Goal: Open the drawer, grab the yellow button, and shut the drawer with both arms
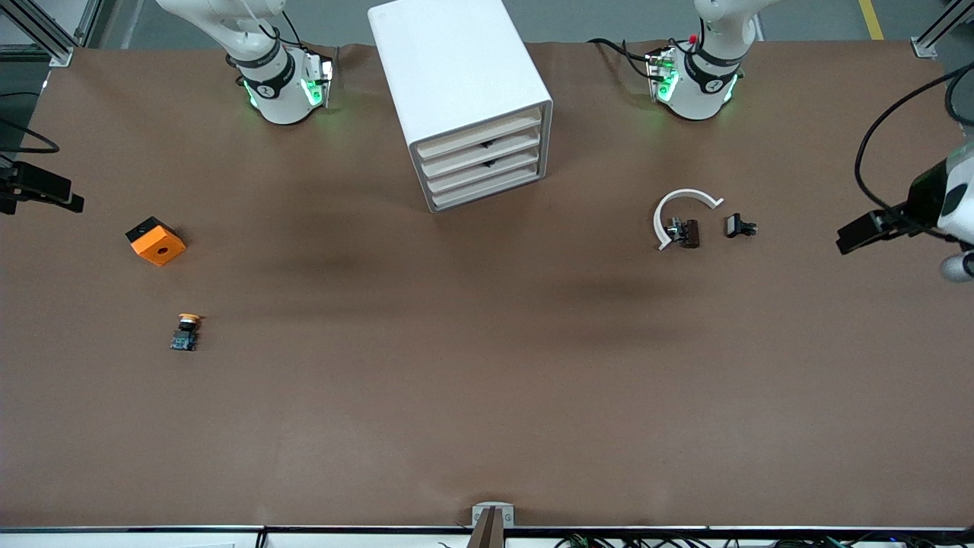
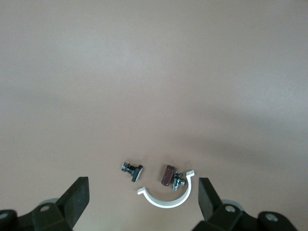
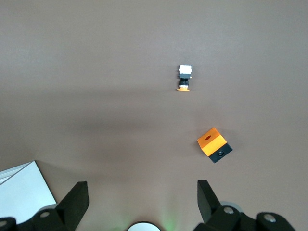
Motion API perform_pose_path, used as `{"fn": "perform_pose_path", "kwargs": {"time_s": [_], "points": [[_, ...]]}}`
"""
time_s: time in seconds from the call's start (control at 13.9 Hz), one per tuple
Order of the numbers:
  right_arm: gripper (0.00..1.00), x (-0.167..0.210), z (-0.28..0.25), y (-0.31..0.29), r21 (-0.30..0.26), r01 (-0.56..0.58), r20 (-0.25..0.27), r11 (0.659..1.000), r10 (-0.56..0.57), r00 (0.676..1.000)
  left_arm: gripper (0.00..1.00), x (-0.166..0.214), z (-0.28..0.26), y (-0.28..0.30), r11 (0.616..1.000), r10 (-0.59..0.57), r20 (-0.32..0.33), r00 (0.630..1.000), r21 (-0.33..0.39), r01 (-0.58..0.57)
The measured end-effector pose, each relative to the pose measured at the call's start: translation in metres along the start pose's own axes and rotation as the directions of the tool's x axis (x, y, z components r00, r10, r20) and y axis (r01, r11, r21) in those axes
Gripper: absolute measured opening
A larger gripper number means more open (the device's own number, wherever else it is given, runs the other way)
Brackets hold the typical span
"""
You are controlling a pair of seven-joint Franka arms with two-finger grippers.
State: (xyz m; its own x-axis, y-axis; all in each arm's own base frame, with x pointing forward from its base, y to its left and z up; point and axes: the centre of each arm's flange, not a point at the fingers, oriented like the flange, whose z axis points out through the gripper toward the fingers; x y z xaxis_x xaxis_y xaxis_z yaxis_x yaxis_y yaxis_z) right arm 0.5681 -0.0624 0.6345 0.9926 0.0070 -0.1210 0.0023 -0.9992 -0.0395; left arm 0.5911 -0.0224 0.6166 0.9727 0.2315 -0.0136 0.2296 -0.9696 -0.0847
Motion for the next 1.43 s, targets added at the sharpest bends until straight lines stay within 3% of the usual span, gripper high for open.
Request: {"fn": "perform_pose_path", "kwargs": {"time_s": [0.43, 0.72, 1.15, 1.43], "points": [[1.0, -0.033, -0.003, -0.01, 0.003, -0.047, -0.028, 0.999, 0.047, 0.998, 1.0, -0.029, -0.037, -0.026, 0.997, 0.065, 0.0, 0.998, 0.045, -0.065], [1.0, -0.046, 0.0, -0.008, 0.005, -0.052, -0.046, 0.999, 0.052, 0.998, 1.0, -0.049, -0.037, -0.045, 0.998, 0.055, 0.033, 0.998, -0.006, -0.055], [1.0, -0.05, 0.0, -0.006, 0.003, -0.027, -0.055, 1.0, 0.027, 0.998, 1.0, -0.078, -0.034, -0.045, 0.998, 0.068, 0.047, 0.997, -0.007, -0.068], [1.0, -0.054, -0.003, -0.007, 0.003, -0.025, -0.062, 1.0, 0.026, 0.998, 1.0, -0.082, -0.038, -0.043, 0.997, 0.073, 0.014, 0.997, -0.012, -0.073]]}}
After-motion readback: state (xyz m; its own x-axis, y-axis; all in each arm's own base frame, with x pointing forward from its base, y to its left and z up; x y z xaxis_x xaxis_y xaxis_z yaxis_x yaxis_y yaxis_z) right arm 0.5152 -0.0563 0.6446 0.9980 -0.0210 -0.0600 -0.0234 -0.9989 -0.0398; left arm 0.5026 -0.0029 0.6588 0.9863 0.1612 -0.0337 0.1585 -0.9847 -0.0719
